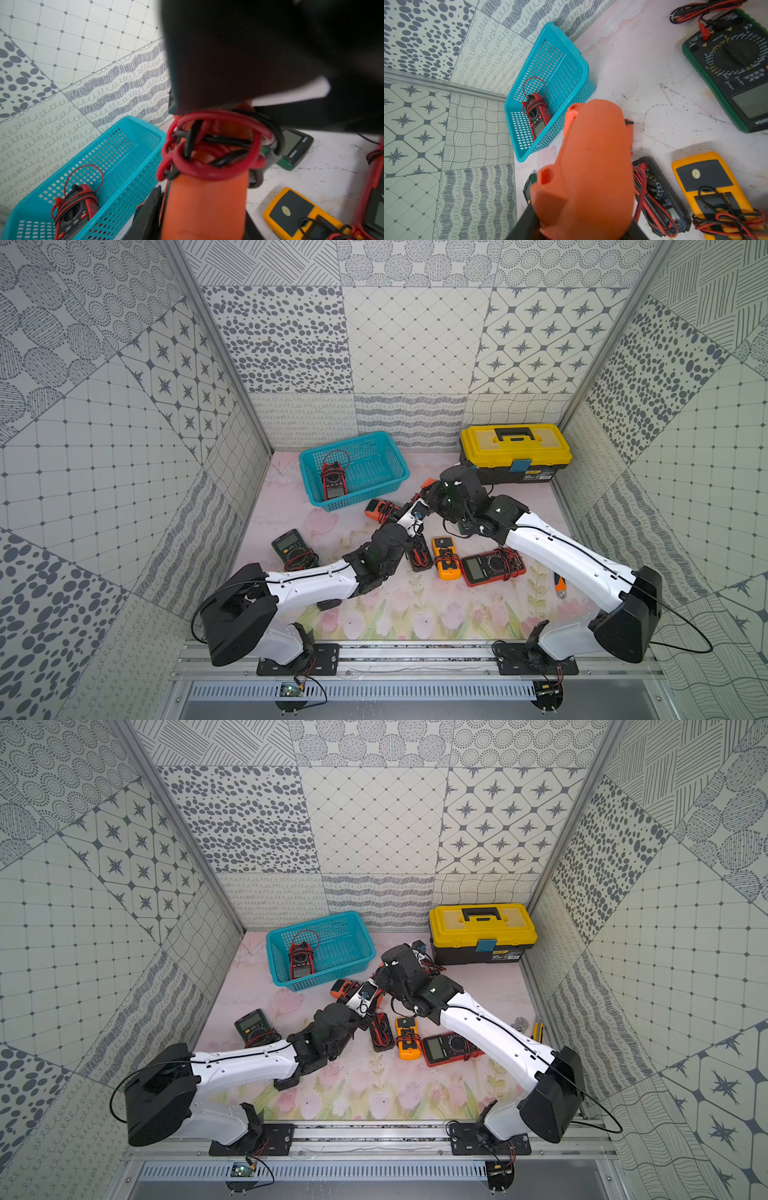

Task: Put the multimeter into the basket
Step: Pick up the multimeter from the center of the board, then place the multimeter in the basket.

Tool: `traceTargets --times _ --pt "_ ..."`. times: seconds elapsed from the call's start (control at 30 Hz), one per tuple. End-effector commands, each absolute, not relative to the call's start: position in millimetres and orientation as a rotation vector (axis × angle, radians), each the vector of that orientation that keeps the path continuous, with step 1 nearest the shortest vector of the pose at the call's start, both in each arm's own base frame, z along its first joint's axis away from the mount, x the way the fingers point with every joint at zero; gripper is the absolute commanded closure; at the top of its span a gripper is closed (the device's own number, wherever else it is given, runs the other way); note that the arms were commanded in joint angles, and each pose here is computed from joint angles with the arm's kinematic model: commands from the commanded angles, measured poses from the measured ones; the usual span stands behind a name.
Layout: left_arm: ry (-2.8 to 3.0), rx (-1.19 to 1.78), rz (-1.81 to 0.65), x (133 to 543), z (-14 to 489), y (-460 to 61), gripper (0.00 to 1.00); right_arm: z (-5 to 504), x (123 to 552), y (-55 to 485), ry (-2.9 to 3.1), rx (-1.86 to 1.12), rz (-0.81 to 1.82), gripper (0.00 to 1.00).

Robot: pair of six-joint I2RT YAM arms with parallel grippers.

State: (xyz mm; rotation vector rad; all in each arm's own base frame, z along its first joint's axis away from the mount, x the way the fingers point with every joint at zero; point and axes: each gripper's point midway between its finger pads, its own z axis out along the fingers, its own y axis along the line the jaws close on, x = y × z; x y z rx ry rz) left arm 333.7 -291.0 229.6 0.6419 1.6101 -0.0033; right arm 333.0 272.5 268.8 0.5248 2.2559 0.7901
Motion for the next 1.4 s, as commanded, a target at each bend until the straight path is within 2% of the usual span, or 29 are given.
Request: traceTargets --times 0.0,0.03,0.07,0.13,0.17,0.3,0.4,0.6,0.9,1.17,1.37 --pt "1.62 0.463 -0.017 351 250 -276 0.96 278 317 281 2.268 0.473 0.849 1.0" --pt "1.621 0.457 -0.025 351 251 -275 1.0 278 317 281 2.268 0.469 0.844 1.0" --pt "1.623 0.448 -0.034 350 252 -275 1.0 278 318 281 2.263 0.464 0.841 0.98" --pt "1.626 0.425 -0.053 349 253 -272 1.0 280 318 281 2.258 0.45 0.837 0.88" --pt "1.626 0.412 -0.074 348 255 -272 1.0 281 319 280 2.254 0.443 0.835 0.8" --pt "1.643 0.349 -0.174 346 263 -265 1.0 297 321 280 2.211 0.386 0.841 0.27" --pt "1.661 0.285 -0.259 350 269 -256 1.0 319 322 276 2.156 0.333 0.85 0.02" --pt "1.726 0.037 -0.502 370 282 -219 1.0 352 319 252 2.054 0.324 0.865 0.02" --pt "1.839 -0.393 -0.816 439 274 -161 1.0 381 301 212 1.883 0.317 0.888 0.02" --pt "1.822 -0.628 -1.028 517 250 -140 1.0 353 296 207 1.976 0.256 0.782 0.02" --pt "1.815 -0.686 -1.074 564 243 -146 1.0 327 293 207 2.034 0.26 0.77 0.02"
